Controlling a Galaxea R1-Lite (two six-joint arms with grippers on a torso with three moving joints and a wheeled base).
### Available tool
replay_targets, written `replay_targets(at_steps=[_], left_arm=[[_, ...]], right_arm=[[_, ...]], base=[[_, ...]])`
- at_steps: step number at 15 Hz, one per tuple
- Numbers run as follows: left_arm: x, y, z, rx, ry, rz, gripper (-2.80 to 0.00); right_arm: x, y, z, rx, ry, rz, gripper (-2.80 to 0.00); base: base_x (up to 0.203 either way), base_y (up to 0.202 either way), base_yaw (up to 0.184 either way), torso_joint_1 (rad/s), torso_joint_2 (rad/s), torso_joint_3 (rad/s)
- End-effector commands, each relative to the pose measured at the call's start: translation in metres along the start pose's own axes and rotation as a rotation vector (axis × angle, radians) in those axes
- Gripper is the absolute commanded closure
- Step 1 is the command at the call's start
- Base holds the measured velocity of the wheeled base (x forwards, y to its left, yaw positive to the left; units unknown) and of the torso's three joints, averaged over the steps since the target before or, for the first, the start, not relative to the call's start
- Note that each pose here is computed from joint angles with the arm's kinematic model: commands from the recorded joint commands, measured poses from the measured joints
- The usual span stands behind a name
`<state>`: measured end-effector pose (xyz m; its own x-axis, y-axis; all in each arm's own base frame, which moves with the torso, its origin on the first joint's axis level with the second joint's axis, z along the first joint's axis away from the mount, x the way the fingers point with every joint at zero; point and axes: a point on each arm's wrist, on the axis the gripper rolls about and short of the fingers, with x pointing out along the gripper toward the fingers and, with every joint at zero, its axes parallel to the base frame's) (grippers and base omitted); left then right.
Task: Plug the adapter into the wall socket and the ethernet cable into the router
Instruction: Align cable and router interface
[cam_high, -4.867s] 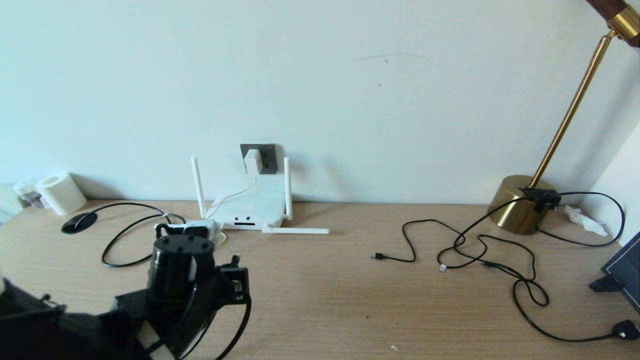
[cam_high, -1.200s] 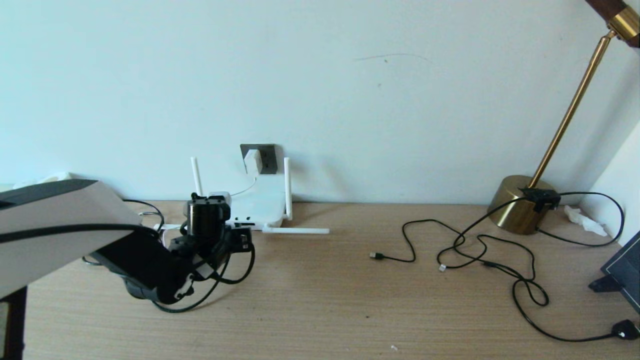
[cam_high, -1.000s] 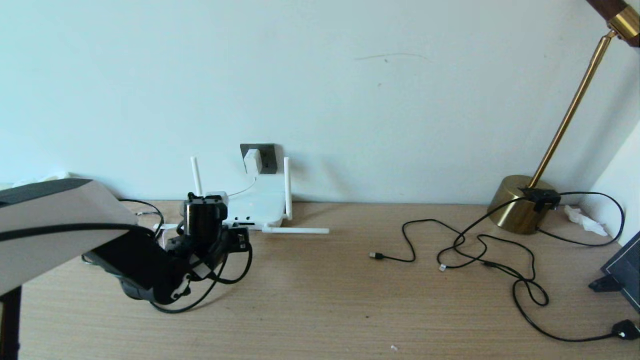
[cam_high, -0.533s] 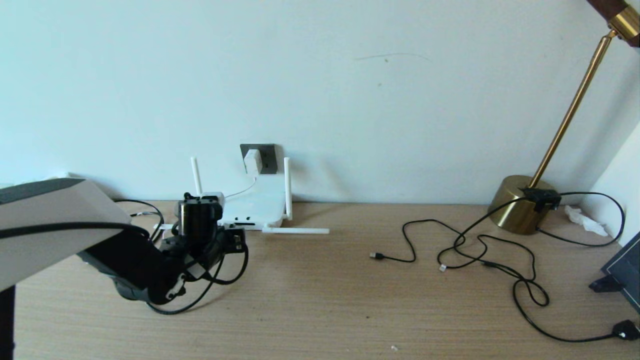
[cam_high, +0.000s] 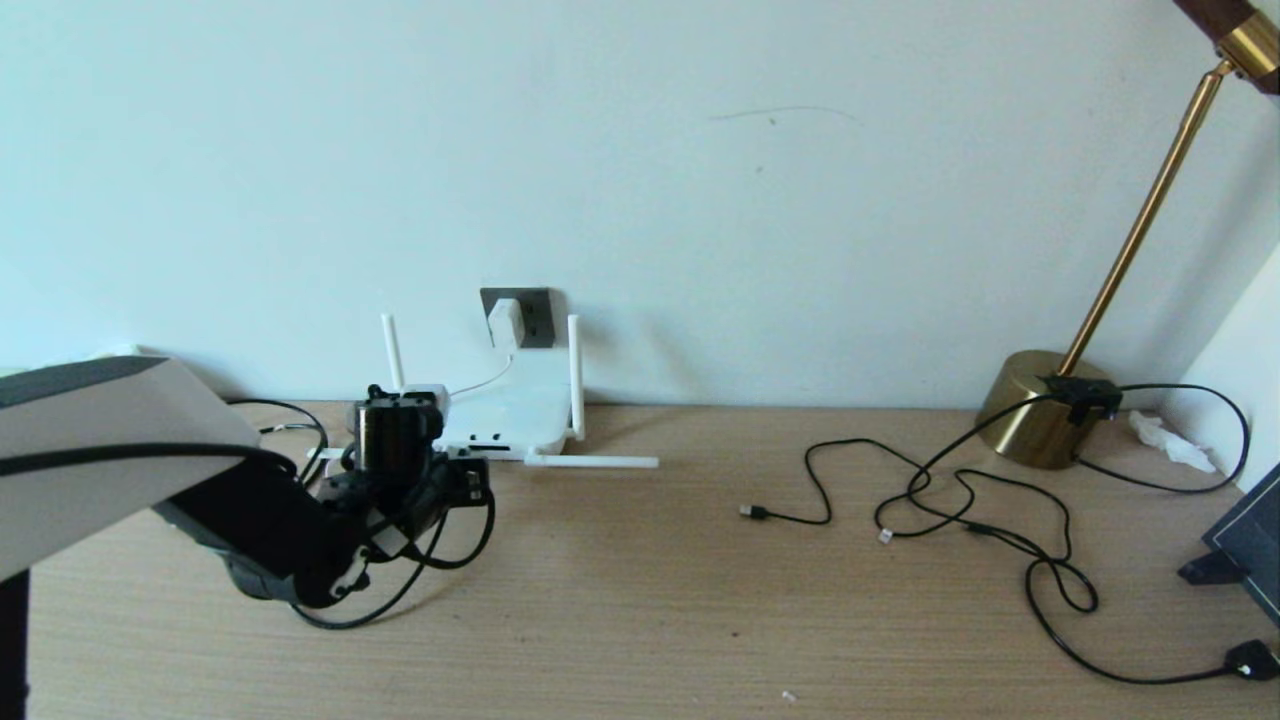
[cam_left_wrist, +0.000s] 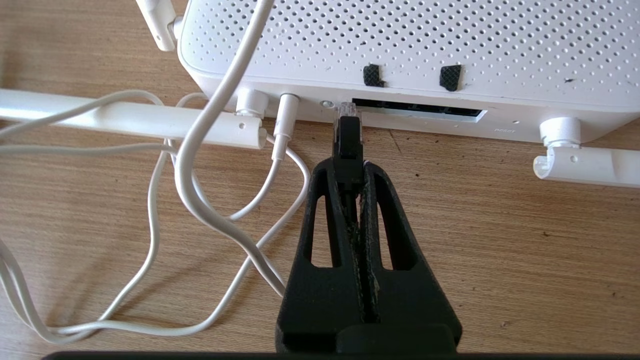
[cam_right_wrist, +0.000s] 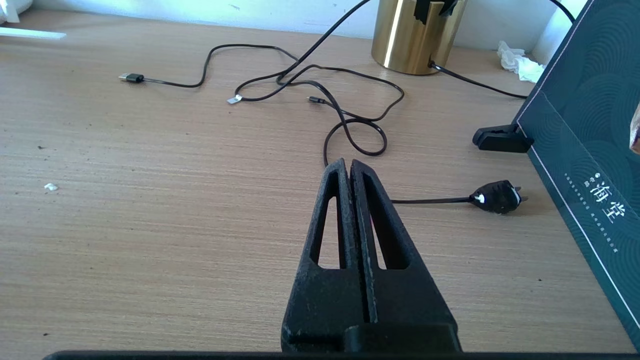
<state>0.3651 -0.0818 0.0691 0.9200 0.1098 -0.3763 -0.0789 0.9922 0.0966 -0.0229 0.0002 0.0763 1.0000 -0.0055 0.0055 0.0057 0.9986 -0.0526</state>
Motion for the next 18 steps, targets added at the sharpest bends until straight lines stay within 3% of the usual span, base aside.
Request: replay_targets(at_steps=[1,18], left_arm=[[0.0016,0.0020,0.0026,-0.003,-0.013,0.005,0.00],[-0.0031,0.0001,0.0008,0.011,-0.006,-0.024,0.00]], right_arm=[[0.0001,0.0000,0.0001,0.000,0.001,-0.001,0.00],[0.0001,0.0000,0.0001,0.007,0.001,-0.001,0.00]], base=[[0.000,0.000,0.000,0.000,0.00,0.000],[0.000,0.000,0.000,0.000,0.00,0.000]])
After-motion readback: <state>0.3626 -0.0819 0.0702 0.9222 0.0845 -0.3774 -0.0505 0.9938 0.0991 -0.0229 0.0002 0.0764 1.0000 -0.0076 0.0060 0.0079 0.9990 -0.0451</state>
